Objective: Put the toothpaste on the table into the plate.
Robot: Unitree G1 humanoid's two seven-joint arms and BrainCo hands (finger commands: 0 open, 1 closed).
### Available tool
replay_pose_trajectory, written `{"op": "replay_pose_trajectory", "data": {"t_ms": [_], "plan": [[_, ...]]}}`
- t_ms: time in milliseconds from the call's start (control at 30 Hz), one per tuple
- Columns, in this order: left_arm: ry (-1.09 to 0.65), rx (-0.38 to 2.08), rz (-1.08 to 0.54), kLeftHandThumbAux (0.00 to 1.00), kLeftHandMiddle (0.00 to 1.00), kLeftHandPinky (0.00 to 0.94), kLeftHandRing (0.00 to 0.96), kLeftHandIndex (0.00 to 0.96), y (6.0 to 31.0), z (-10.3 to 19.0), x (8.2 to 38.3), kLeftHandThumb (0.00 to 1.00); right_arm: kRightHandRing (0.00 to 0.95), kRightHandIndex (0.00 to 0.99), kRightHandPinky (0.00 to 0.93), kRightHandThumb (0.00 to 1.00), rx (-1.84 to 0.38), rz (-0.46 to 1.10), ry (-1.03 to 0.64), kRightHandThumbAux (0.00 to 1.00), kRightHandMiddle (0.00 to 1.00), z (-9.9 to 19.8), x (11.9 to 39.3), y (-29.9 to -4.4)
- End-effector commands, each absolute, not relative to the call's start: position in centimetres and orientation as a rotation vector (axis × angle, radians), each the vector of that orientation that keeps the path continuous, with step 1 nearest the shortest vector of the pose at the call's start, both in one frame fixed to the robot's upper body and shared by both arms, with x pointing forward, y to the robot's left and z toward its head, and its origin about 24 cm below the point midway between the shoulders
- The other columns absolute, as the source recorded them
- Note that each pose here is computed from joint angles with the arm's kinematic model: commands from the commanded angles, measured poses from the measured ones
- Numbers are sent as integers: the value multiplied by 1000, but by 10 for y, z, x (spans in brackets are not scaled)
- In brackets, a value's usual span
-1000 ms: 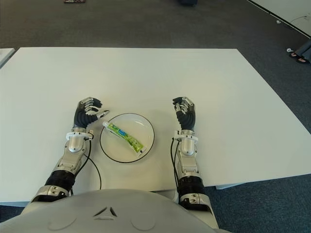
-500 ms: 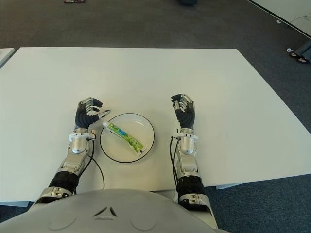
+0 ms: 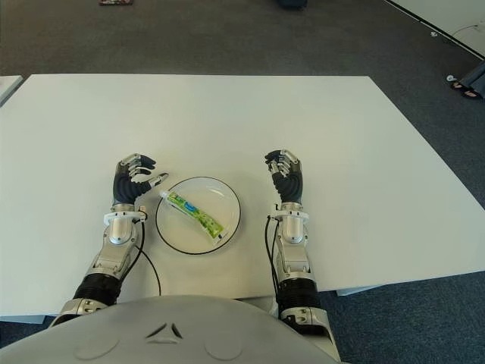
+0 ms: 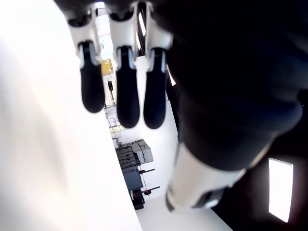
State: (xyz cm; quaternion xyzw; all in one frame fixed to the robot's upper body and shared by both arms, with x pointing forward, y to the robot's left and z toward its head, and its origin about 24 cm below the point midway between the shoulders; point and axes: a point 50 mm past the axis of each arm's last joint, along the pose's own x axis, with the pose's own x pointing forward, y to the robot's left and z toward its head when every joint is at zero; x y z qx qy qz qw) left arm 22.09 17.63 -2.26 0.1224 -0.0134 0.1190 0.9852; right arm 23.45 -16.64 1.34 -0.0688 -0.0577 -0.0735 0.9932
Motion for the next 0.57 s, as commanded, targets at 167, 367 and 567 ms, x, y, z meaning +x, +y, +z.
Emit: {"op": "replay_pose_trajectory", "data": {"t_ms": [167,367,567], "plan": [[-3,265,254,998,482,499,512,486,183,-25,215,0,455,430,461,707,-125,-128,-46,732,475,1,232,-162],[2,271,263,998,485,494,505,478,186,-24,213,0,446,429,455,707,-117,-111,-37,731,468,-2,231,-160],[4,269,265,998,485,498,499,480,190,-23,212,0,445,429,455,707,-100,-96,-31,731,468,-4,231,-156]]}}
